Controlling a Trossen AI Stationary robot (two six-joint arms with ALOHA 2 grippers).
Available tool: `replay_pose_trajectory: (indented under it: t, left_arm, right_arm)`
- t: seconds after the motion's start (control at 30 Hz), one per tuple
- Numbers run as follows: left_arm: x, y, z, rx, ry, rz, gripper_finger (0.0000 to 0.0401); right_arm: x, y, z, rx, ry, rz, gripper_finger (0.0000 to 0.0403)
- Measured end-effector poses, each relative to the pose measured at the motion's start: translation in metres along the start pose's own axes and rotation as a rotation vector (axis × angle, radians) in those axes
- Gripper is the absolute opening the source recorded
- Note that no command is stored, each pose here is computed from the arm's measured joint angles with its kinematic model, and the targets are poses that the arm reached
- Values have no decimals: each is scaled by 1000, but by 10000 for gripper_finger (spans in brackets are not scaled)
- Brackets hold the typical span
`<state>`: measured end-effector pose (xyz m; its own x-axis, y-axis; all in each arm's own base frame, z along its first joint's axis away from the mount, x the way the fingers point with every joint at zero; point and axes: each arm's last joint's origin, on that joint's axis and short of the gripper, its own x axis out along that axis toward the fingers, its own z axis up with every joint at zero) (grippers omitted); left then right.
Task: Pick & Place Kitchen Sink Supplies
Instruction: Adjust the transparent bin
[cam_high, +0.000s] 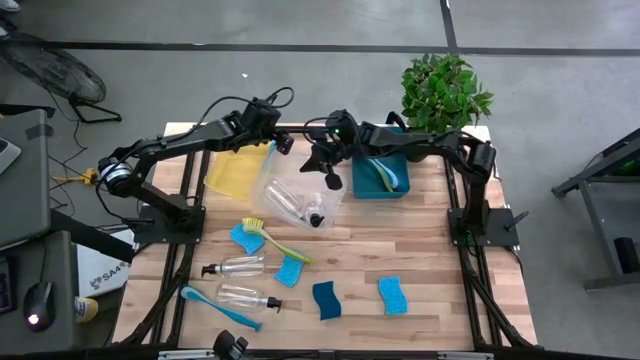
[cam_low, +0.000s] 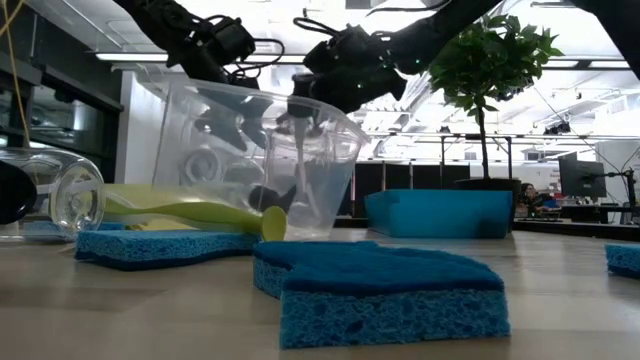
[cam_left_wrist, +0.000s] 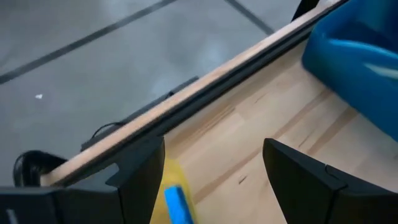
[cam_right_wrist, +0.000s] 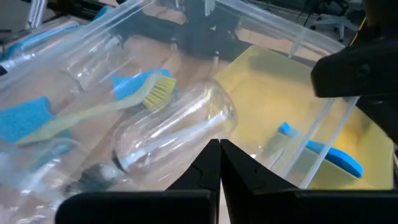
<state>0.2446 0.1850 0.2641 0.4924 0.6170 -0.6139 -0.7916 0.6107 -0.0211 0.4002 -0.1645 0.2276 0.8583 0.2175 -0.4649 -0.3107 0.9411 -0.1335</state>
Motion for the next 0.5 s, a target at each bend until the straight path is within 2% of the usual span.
replay_pose_trajectory:
  t: [0.5]
  left_arm:
    - [0,-3,3,42,-37,-14,279]
  right_arm:
    - [0,3,-3,24,34,16,0]
